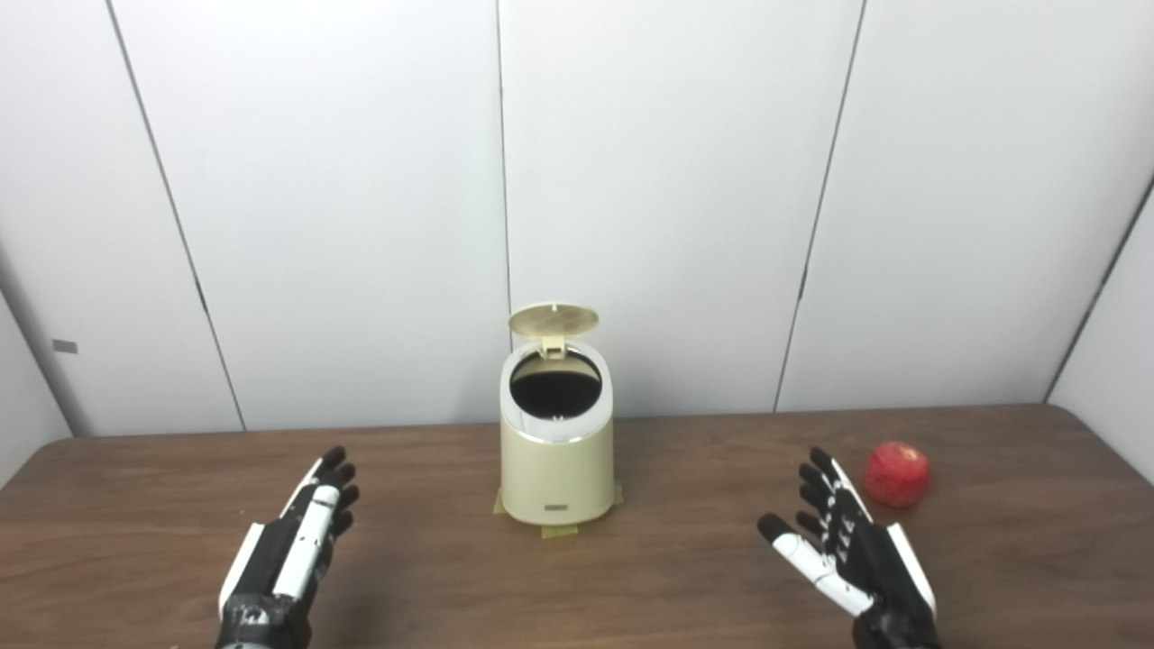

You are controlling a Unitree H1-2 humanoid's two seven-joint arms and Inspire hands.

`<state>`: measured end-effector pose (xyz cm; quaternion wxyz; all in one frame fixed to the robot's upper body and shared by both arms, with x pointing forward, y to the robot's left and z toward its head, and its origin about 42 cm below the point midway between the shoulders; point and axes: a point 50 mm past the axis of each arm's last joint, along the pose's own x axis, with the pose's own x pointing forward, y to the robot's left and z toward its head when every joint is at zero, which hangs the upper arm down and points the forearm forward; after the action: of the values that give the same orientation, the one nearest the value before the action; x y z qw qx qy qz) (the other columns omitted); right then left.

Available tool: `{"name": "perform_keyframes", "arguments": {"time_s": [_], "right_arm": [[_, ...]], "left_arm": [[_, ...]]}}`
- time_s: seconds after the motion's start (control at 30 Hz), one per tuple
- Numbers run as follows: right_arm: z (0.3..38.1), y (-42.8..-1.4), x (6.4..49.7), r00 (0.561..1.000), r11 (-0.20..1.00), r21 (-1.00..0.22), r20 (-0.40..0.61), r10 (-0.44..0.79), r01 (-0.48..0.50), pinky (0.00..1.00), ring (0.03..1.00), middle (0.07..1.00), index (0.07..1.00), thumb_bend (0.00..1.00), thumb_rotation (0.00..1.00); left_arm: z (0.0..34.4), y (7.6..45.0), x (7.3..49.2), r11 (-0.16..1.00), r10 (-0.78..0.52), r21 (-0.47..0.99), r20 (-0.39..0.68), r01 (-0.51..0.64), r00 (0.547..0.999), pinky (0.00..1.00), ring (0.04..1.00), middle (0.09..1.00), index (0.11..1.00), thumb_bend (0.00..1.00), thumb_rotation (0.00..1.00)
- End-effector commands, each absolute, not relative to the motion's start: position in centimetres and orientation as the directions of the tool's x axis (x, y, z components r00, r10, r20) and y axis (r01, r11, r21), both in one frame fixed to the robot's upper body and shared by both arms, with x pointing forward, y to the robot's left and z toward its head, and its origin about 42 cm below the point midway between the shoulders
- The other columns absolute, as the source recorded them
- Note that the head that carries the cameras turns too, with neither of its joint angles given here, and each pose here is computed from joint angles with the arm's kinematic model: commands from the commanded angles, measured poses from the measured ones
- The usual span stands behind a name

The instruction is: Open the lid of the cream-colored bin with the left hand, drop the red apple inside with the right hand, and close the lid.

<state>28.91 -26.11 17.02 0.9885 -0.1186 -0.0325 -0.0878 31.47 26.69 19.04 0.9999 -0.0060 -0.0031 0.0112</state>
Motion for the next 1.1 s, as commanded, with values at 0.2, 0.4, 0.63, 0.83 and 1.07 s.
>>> {"name": "perform_keyframes", "arguments": {"time_s": [0.2,0.4,0.63,0.83,1.07], "right_arm": [[22.2,-29.5,28.9,0.914,0.830,-0.402,0.289,-0.286,0.387,0.82,0.888,0.904,0.931,0.83,0.37],[23.0,-32.7,28.6,0.893,0.690,-0.569,0.334,-0.302,0.446,0.77,0.859,0.887,0.927,0.82,0.32],[24.2,-35.7,30.3,0.902,0.593,-0.679,0.320,-0.289,0.432,0.82,0.911,0.937,0.925,0.86,0.19],[26.1,-36.3,32.9,0.914,0.518,-0.758,0.277,-0.296,0.397,0.76,0.885,0.911,0.919,0.84,0.16],[25.9,-38.0,36.7,0.935,0.494,-0.808,0.188,-0.302,0.322,0.75,0.882,0.898,0.903,0.83,0.14]], "left_arm": [[21.2,26.8,32.3,1.000,-0.024,0.021,0.128,0.021,0.991,1.00,0.994,0.998,1.000,0.35,0.73],[21.3,27.2,32.5,0.999,-0.027,0.025,0.122,0.024,0.992,1.00,0.992,0.994,1.000,0.38,0.73],[21.7,27.3,32.7,0.998,-0.046,0.053,0.116,0.041,0.992,1.00,0.992,0.993,1.000,0.35,0.71],[21.6,27.7,32.7,0.996,-0.061,0.073,0.115,0.052,0.992,1.00,1.000,0.993,1.000,0.39,0.65],[22.1,28.2,32.4,0.991,-0.107,0.090,0.079,0.100,0.991,1.00,1.000,0.985,1.000,0.40,0.65]]}}
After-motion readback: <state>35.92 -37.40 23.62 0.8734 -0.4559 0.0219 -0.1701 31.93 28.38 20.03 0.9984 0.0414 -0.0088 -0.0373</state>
